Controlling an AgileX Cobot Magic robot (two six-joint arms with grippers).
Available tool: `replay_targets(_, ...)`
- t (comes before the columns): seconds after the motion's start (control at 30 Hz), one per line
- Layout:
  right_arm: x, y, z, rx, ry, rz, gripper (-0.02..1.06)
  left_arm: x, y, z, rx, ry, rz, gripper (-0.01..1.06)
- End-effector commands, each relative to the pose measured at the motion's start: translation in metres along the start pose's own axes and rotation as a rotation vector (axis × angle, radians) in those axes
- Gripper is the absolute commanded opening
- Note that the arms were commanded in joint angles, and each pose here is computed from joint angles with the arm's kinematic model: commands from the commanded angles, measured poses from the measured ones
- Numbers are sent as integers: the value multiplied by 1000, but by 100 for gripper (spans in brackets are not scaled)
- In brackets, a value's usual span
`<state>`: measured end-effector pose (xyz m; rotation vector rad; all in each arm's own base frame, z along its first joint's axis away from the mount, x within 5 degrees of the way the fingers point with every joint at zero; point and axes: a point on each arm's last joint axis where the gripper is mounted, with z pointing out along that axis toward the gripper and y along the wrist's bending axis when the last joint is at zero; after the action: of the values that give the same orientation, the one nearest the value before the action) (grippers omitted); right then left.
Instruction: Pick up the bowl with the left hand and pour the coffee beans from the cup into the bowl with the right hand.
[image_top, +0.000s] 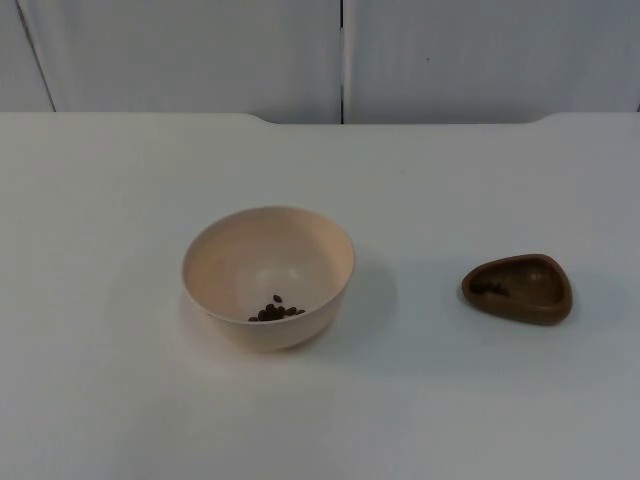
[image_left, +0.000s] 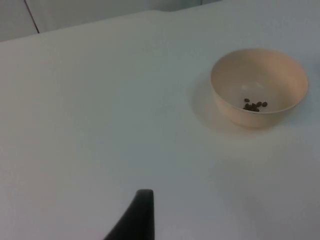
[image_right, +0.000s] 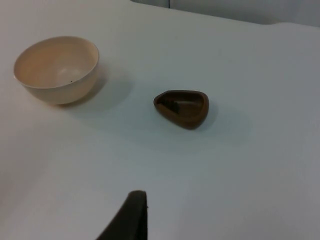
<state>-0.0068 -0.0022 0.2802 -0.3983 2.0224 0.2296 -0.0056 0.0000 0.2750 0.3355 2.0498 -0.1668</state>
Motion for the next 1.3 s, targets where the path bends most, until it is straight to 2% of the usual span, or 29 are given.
replay_targets(0.0,0,0,0,0,-7,-2,105,0,0,1,-5,-6,-6,105)
replay_targets(0.23,0,0,0,0,-8,-1,105,0,1,1,-10,-6,-5,105)
replay_targets(0.33,0,0,0,0,-8,-1,105,0,1,1,-35,-6,-16,105)
replay_targets(0.5,0,0,0,2,-8,0,105,0,0,1,-132,-3,-69,105)
replay_targets(0.53,0,0,0,2,-8,0,105,0,0,1,-132,-3,-69,105)
replay_targets(0.6,0,0,0,2,-8,0,105,0,0,1,-186,-1,-99,105)
replay_targets(0.8,0,0,0,2,-8,0,105,0,0,1,-254,0,-135,105)
replay_targets(1.27,0,0,0,4,-8,1,105,0,0,1,-277,1,-147,105)
